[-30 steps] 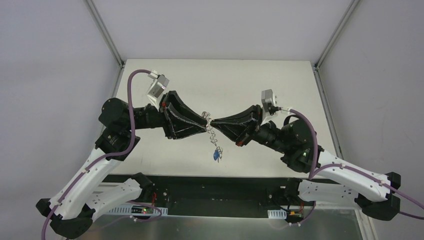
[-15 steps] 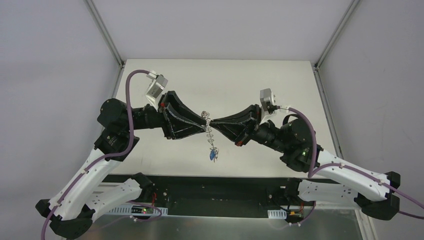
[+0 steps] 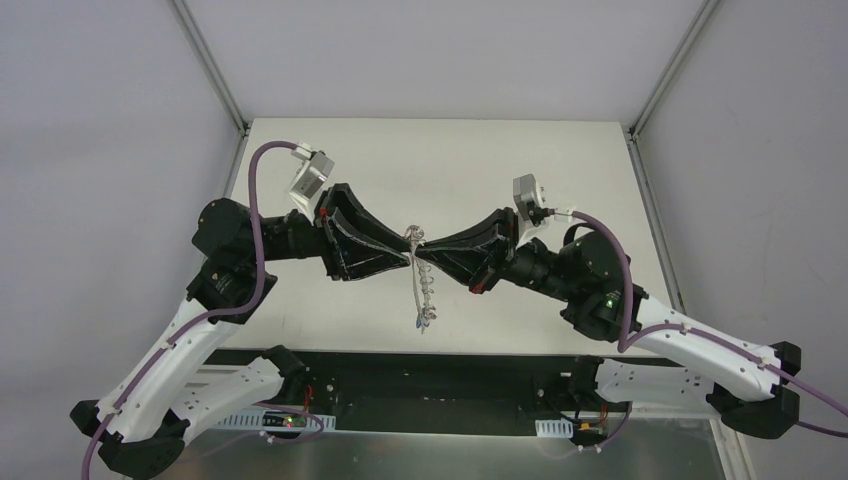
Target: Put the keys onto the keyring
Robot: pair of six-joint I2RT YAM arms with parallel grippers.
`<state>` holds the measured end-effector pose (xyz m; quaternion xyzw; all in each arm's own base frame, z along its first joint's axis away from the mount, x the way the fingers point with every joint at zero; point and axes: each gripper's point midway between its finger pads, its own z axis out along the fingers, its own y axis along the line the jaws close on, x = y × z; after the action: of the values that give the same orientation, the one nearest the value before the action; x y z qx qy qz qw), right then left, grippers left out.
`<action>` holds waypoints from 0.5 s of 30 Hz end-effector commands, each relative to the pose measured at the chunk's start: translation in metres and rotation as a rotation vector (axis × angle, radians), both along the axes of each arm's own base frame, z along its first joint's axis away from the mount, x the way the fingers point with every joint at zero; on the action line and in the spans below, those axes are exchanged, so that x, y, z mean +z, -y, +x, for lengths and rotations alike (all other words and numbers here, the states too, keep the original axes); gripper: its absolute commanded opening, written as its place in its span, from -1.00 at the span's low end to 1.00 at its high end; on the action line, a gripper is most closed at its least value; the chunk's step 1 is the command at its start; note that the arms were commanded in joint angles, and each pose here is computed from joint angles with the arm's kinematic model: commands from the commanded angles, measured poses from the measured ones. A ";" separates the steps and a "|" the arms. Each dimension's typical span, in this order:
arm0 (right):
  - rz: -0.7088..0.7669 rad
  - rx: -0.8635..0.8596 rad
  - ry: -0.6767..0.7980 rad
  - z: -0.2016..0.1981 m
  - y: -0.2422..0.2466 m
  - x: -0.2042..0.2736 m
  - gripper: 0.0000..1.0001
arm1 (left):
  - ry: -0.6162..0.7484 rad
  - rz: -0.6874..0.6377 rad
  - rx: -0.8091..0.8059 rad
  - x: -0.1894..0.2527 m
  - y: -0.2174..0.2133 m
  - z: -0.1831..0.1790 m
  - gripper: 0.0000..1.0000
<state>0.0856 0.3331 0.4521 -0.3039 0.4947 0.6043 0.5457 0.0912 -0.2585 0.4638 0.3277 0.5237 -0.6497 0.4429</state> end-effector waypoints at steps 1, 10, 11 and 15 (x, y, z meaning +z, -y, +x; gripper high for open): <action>-0.030 0.076 -0.005 -0.014 -0.006 -0.003 -1.00 | 0.045 -0.041 -0.005 0.013 -0.002 -0.005 -0.32; -0.037 0.057 -0.010 -0.012 -0.003 -0.008 -1.00 | 0.048 -0.038 -0.005 0.014 -0.002 -0.005 -0.32; -0.037 0.058 -0.010 -0.012 -0.003 -0.008 -1.00 | 0.047 -0.038 -0.008 0.014 -0.002 -0.006 -0.32; -0.047 0.067 -0.008 -0.012 -0.006 -0.010 -1.00 | 0.043 -0.038 -0.009 0.015 -0.001 -0.005 -0.32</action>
<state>0.0840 0.3313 0.4500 -0.3069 0.4983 0.6031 0.5420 0.0899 -0.2580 0.4610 0.3271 0.5292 -0.6495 0.4371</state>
